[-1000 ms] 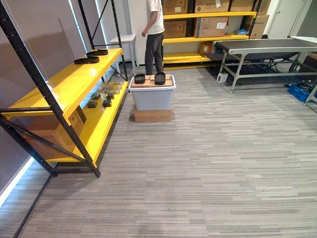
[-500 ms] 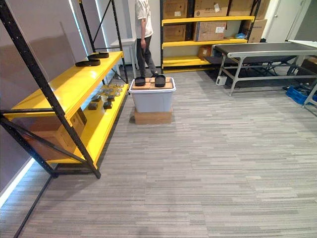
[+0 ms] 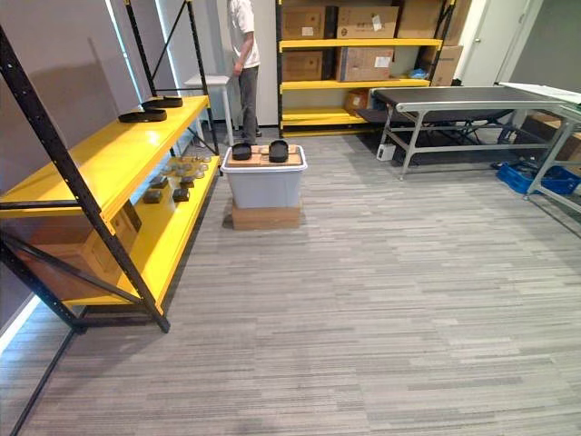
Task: Walk over and take plastic housings, then place them on the shelf
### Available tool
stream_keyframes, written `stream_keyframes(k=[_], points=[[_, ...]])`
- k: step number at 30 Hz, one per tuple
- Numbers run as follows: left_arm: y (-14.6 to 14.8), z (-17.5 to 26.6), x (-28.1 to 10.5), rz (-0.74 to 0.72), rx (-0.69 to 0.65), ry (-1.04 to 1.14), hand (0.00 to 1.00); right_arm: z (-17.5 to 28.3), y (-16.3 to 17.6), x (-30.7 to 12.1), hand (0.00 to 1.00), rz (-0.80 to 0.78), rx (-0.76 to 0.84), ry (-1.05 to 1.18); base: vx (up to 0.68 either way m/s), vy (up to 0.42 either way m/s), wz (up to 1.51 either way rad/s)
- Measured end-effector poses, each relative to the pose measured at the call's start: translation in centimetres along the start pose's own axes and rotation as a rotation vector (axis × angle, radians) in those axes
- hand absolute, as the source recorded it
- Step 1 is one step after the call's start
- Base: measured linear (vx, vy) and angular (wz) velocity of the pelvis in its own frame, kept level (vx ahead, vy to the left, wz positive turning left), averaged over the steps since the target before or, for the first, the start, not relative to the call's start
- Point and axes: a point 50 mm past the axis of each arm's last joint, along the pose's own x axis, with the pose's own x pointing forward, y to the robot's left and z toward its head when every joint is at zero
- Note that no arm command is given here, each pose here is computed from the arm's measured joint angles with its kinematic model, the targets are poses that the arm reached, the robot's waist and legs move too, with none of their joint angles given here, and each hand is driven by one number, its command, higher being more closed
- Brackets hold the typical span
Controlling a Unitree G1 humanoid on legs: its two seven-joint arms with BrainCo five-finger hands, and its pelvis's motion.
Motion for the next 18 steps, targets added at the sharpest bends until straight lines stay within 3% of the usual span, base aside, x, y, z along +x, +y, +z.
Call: stream_keyframes(k=[10,15,18], points=[[-1.3,1.9,0.4,-0.026,0.092,-0.041,0.0,-4.1,3.2,-0.6,0.0,0.073,-0.029,0.101,0.09,-0.002,0.06],[-2.7,4.3,0.8,-0.042,0.022,-0.105,0.0,-8.2,-0.4,-2.1,0.0,-0.046,0.085,0.209,0.45,-0.291,0.67],[-2.6,3.5,0.5,-0.023,-0.091,-0.113,0.0,-9.3,-0.1,-2.6,0.0,-0.053,0.129,0.219,0.65,-0.34,0.2]])
